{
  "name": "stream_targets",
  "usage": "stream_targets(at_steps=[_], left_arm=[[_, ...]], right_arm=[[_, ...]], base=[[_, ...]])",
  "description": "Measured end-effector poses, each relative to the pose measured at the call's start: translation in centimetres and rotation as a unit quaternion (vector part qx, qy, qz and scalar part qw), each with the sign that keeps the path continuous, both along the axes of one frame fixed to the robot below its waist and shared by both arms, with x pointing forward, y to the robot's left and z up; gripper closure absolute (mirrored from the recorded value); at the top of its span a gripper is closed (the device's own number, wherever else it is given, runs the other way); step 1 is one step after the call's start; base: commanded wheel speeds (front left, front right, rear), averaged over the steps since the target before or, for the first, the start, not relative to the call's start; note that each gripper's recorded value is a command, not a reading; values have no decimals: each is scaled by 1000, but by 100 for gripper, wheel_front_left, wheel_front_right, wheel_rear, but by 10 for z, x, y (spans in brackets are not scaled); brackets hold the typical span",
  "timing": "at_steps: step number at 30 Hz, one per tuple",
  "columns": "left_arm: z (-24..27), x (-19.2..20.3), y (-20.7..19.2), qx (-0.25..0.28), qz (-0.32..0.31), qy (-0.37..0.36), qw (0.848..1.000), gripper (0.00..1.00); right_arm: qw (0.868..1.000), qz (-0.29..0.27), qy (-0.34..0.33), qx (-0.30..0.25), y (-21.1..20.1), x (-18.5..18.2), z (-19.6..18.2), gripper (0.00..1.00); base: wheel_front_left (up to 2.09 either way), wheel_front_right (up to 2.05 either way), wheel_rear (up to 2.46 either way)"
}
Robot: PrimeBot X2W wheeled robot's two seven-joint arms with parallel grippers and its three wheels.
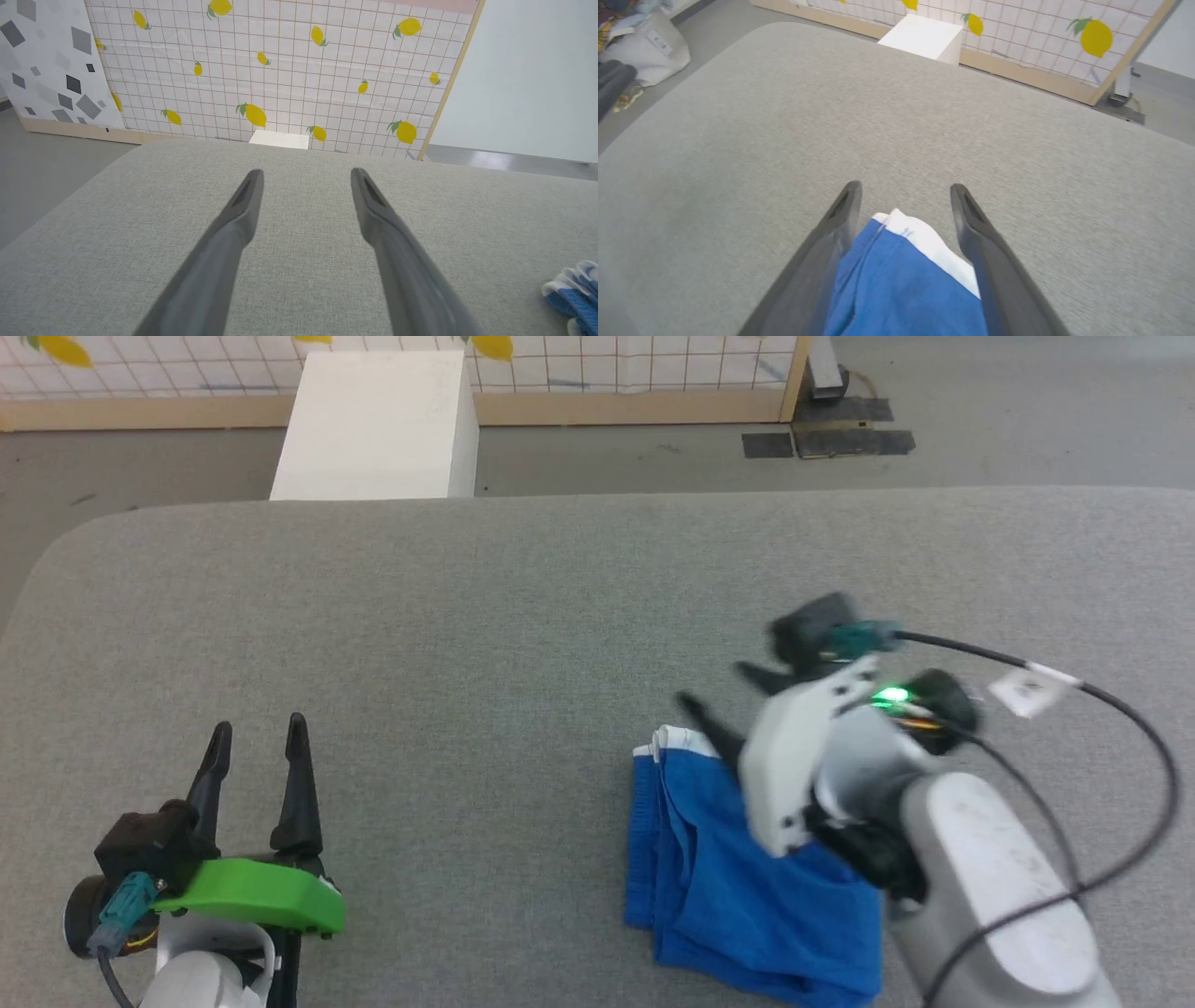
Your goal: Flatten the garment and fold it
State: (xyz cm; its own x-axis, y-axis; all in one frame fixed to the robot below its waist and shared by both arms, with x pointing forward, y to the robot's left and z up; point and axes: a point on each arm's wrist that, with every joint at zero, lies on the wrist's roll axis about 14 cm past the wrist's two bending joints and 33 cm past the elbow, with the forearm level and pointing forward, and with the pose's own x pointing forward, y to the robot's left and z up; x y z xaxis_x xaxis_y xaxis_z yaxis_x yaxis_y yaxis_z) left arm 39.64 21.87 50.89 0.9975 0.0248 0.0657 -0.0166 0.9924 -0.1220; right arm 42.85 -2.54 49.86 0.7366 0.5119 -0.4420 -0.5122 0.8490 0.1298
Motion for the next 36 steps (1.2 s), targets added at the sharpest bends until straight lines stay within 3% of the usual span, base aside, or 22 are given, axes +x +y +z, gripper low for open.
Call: stream_targets(at_steps=[3,9,20,21,23,24,30,36], left_arm=[[1,1,-4,0,-6,-2,1000,0],[-2,2,-6,0,-7,3,1000,0],[-12,1,-5,-3,-4,17,1000,0],[-12,1,-5,-3,-3,17,1000,0],[-13,0,-4,-4,-2,19,1000,0],[-13,0,-4,-4,-1,19,1000,0],[-9,5,-5,-4,-3,11,1000,0],[-7,17,-22,-2,-32,6,999,0]], right_arm=[[998,-57,5,-30,-38,-2,-10,0],[983,-131,100,-82,-95,-42,-67,0],[967,-111,203,-104,-91,-86,-123,0],[967,-111,205,-105,-91,-86,-125,24],[968,-110,199,-108,-91,-82,-125,88],[968,-107,197,-113,-90,-81,-125,100],[970,-88,183,-136,-86,-78,-123,100],[965,-54,150,-207,-110,-72,-110,100]], base=[[0,0,0],[0,0,0],[0,0,0],[0,0,0],[0,0,0],[0,0,0],[0,0,0],[0,0,0]])
